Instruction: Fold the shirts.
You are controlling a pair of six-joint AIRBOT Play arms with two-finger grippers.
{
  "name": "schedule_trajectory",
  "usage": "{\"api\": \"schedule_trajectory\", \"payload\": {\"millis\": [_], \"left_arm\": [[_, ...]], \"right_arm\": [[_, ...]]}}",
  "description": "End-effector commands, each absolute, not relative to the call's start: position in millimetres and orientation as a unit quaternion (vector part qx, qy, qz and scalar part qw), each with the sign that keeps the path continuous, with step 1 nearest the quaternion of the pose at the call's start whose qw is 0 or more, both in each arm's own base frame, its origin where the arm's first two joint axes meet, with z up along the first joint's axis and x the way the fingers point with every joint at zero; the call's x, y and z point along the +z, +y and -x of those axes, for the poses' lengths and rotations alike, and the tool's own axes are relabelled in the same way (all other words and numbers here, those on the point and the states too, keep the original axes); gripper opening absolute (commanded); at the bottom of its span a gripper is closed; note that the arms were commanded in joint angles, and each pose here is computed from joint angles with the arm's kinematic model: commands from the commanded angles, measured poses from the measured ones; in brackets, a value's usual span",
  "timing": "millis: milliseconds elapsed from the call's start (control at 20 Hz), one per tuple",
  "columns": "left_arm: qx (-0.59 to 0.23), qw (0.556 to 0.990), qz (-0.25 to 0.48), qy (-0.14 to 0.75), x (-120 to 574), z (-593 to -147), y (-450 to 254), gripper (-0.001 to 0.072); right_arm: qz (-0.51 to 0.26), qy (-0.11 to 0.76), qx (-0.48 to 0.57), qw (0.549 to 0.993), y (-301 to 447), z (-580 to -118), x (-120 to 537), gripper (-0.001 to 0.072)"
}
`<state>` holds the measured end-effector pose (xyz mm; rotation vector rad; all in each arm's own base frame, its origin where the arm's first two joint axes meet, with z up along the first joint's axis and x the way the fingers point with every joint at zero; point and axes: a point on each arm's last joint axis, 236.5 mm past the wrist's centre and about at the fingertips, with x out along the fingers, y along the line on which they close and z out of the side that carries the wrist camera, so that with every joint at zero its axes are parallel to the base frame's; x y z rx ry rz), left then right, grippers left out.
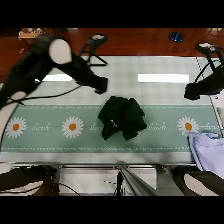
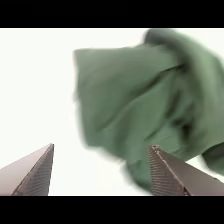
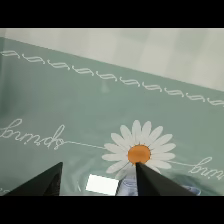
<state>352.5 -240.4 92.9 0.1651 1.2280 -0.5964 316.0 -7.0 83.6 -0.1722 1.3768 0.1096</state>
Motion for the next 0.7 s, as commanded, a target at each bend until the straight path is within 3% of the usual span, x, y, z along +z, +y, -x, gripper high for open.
{"api": "schedule_trajectory", "payload": {"millis": [0, 200, 400, 500, 650], "left_arm": [[-0.266, 0.735, -0.027, 0.624, 81, -325, -182, 0.0676], [-0.344, 0.665, 0.073, 0.659, 33, -254, -196, 0.0676], [-0.391, 0.603, 0.143, 0.680, -9, -190, -230, 0.0676], [-0.393, 0.602, 0.143, 0.680, -26, -176, -246, 0.0719], [-0.403, 0.626, 0.113, 0.658, -37, -172, -268, 0.0720]], "right_arm": [[0.021, 0.675, 0.079, 0.733, -2, -291, 42, 0.0543], [-0.096, 0.691, 0.158, 0.699, 35, -264, -6, 0.0543], [-0.159, 0.668, 0.198, 0.699, 64, -264, -18, 0.0543], [-0.192, 0.650, 0.219, 0.702, 81, -268, -20, 0.0543], [-0.209, 0.639, 0.236, 0.702, 91, -267, -23, 0.0543]]}}
